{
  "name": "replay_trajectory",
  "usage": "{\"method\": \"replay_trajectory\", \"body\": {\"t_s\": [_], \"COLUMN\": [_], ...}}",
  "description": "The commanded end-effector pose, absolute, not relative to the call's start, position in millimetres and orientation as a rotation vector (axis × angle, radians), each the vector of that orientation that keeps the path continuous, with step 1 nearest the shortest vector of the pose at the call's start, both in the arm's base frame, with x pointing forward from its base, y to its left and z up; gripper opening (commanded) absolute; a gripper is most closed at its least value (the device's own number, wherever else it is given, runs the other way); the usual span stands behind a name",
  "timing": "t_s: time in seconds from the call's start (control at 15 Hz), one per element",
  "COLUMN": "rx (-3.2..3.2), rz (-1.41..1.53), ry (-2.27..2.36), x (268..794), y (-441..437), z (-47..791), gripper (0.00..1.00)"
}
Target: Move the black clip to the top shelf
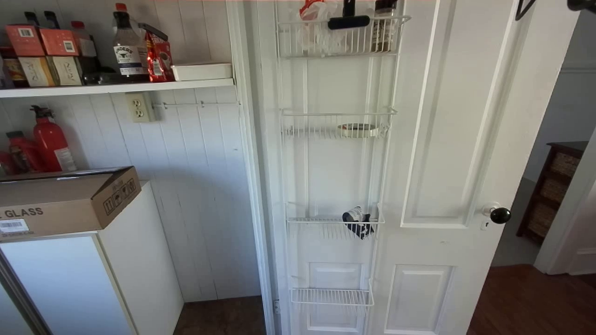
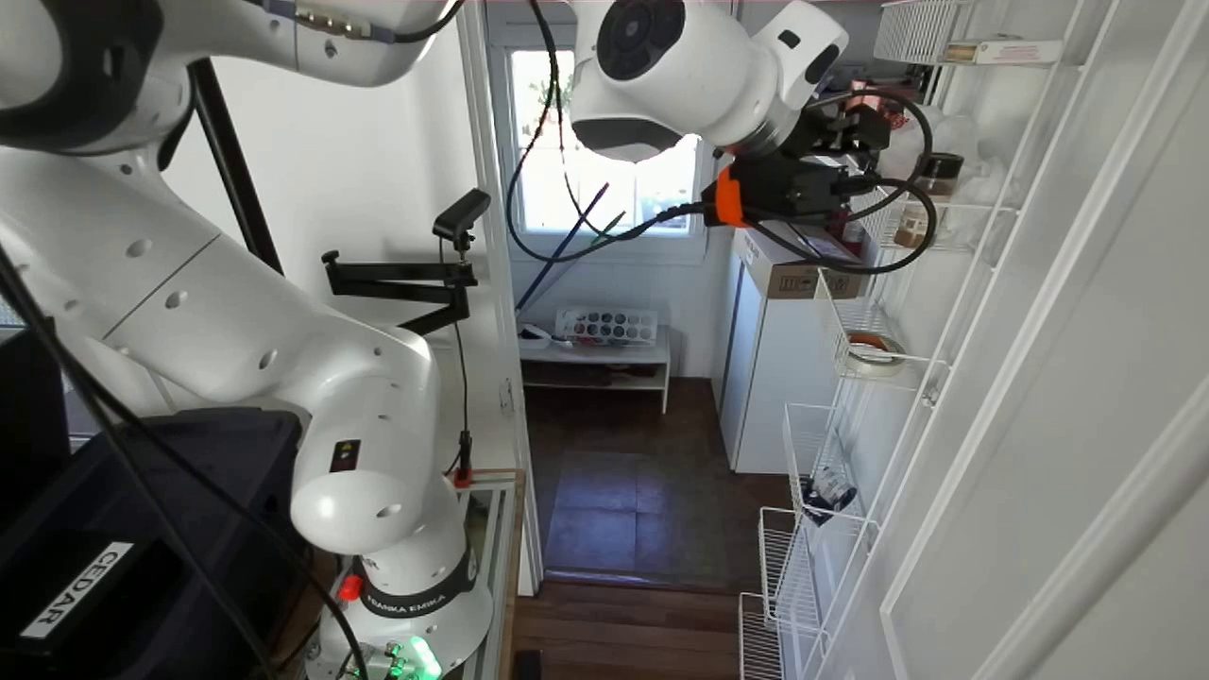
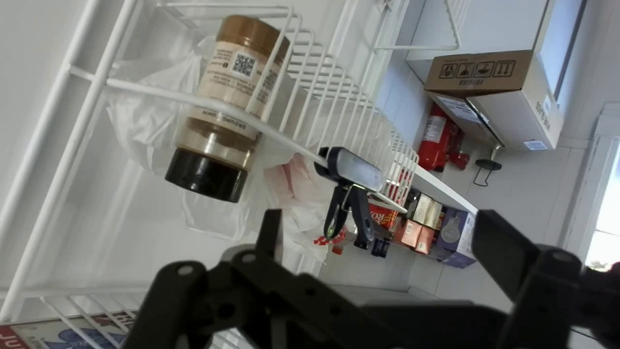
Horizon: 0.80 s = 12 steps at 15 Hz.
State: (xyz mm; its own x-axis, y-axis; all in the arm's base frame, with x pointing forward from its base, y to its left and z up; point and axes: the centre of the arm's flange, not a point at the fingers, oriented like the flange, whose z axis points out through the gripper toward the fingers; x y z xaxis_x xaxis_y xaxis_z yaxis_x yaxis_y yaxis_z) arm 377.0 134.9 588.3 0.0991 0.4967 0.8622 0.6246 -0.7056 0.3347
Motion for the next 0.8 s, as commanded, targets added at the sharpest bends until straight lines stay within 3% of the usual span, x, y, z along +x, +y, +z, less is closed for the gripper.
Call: {"method": "replay_trajectory", "body": {"t_s": [0.0, 0.73], "rx": [-2.276, -2.331], "rz": [-1.569, -1.211], "ry": [-1.117, -1.019], "x": [348.1, 323.2], "y": [109.1, 56.0], "z": [617.5, 637.3], "gripper": [1.00, 1.00]}}
